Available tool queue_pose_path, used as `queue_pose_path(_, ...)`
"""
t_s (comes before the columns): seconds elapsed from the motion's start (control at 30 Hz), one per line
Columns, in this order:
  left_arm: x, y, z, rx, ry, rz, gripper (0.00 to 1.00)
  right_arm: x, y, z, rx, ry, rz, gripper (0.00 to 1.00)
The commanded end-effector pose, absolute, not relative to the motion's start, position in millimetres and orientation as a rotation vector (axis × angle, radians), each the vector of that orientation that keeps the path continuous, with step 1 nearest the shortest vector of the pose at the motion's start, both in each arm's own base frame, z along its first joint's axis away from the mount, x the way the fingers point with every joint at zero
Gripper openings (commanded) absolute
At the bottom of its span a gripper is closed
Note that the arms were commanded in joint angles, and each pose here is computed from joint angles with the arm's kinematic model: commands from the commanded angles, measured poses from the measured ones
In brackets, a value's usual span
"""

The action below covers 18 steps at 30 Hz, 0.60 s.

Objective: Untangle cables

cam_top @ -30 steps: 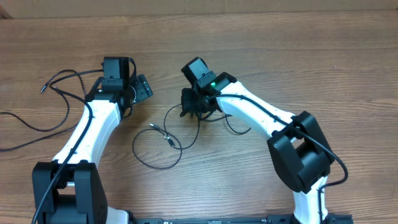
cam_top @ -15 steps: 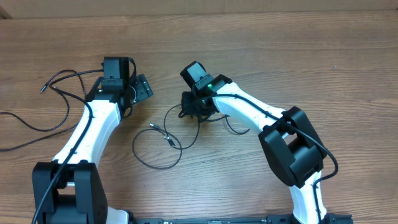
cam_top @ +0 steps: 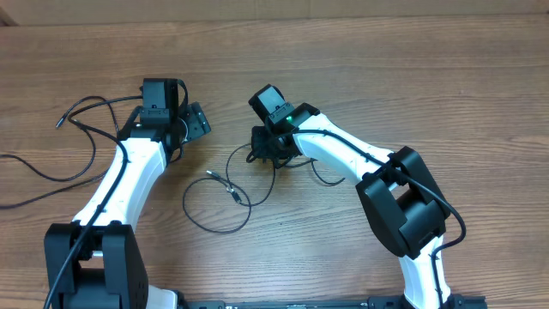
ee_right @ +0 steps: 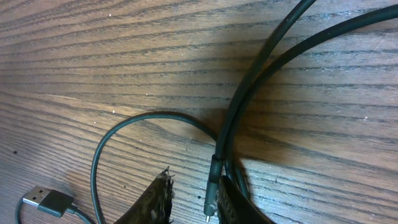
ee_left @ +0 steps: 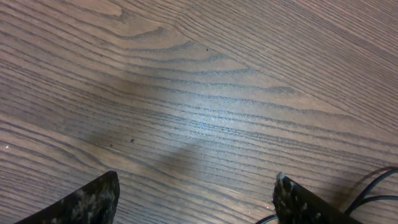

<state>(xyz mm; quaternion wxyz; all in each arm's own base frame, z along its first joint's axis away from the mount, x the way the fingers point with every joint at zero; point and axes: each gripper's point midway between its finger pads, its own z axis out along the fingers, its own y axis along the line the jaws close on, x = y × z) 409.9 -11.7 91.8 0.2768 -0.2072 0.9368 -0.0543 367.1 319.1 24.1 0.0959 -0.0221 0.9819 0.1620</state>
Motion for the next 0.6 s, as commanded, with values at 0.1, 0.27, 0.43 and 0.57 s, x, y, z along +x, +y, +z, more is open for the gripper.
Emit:
queue_pose_path(0.1, 410.6, -13.6, 87.9, -0.562, 2.523, -0.154, 0.79, 367.2, 316.6, 17.1, -0.063, 2.916, 0.449, 0.23)
queue_pose_path(0.27, 410.6, -13.6, 87.9, -0.563, 2.523, -0.153, 0.79, 366.8, 317.1, 17.1, -0.064, 2.915, 0.449, 0.23)
queue_pose_path(0.43, 410.6, -13.6, 87.9, -0.562, 2.523, -0.154, 0.79, 366.7, 317.1, 17.1, -0.065, 2.916, 0.450, 0.22)
queue_pose_path(0.57, 410.5, -13.6, 87.8, -0.563, 2.523, -0.153, 0.79, 366.6, 317.1, 17.1, -0.065, 2.916, 0.449, 0.22)
